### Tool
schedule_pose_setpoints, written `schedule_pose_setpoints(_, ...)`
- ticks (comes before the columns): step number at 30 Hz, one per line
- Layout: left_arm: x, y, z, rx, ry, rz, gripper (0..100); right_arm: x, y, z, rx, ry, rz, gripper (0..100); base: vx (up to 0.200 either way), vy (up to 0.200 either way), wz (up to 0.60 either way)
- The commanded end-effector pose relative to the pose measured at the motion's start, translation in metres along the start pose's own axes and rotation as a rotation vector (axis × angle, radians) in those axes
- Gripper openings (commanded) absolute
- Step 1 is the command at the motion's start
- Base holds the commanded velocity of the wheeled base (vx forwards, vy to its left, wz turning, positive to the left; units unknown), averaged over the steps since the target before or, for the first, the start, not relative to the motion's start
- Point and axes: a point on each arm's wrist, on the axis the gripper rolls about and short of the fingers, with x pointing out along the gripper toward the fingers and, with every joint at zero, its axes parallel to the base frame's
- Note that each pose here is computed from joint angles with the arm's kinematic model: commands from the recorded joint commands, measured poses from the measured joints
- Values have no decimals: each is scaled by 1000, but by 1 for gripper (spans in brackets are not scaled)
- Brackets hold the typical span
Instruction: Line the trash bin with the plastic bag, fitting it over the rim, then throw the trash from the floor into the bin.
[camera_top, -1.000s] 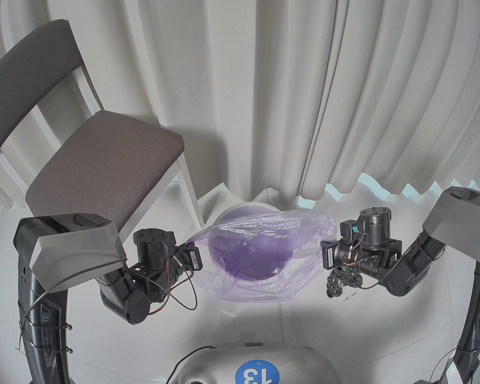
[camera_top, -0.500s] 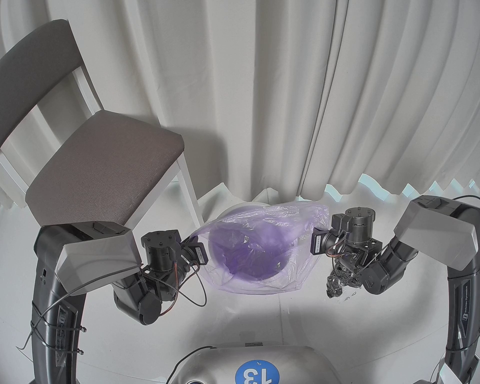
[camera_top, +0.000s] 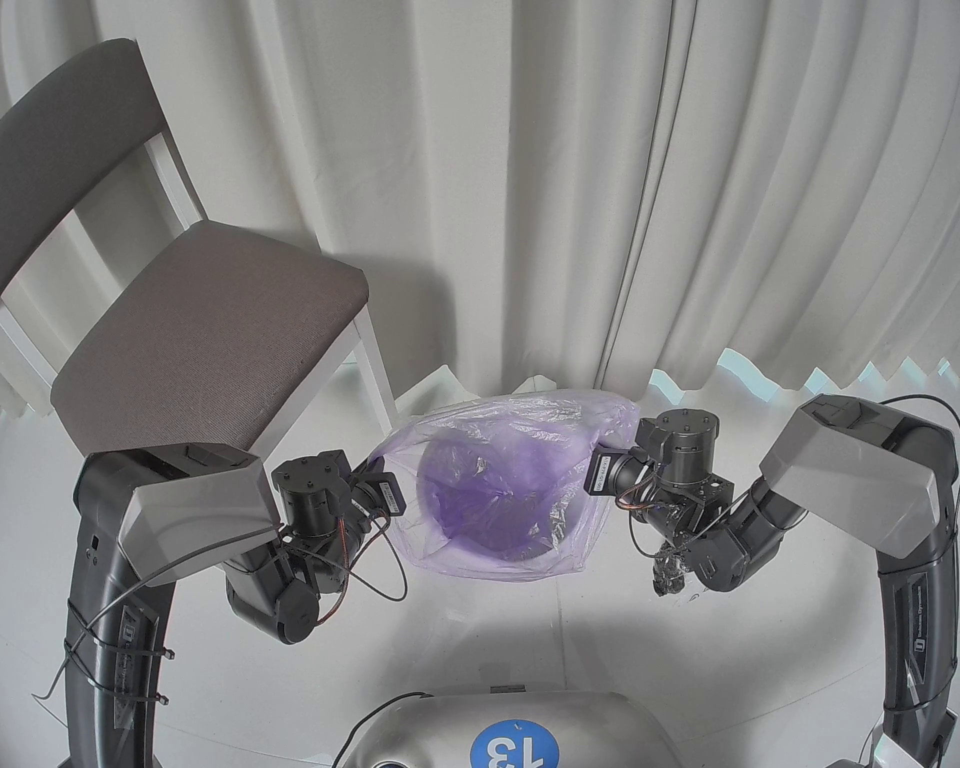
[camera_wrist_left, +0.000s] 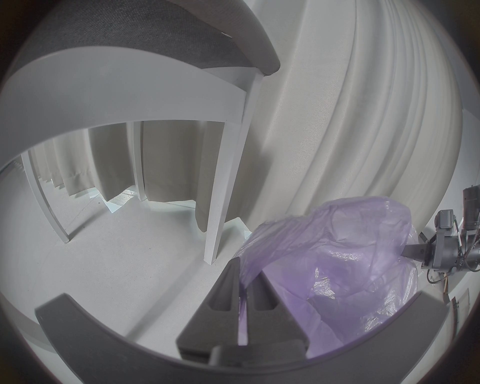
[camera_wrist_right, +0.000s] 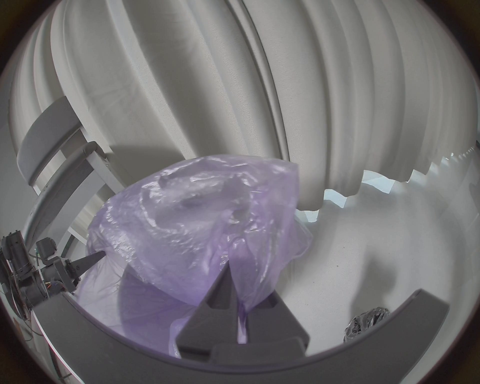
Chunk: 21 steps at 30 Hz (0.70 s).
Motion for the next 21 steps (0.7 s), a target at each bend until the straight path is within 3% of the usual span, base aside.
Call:
schedule_pose_setpoints(1, 0, 2, -1, 0, 4, 4, 0, -1, 4, -6, -7, 19, 7, 0, 0, 0, 0)
schedule_pose_setpoints(9, 5, 8, -4, -2, -3, 17, 0, 0, -11, -9, -41, 80, -47, 0, 0, 0, 0)
schedule_pose_setpoints(21, 10, -6, -18, -12, -23, -20, 0, 7, -30, -13, -74, 118, -96, 0, 0, 0, 0)
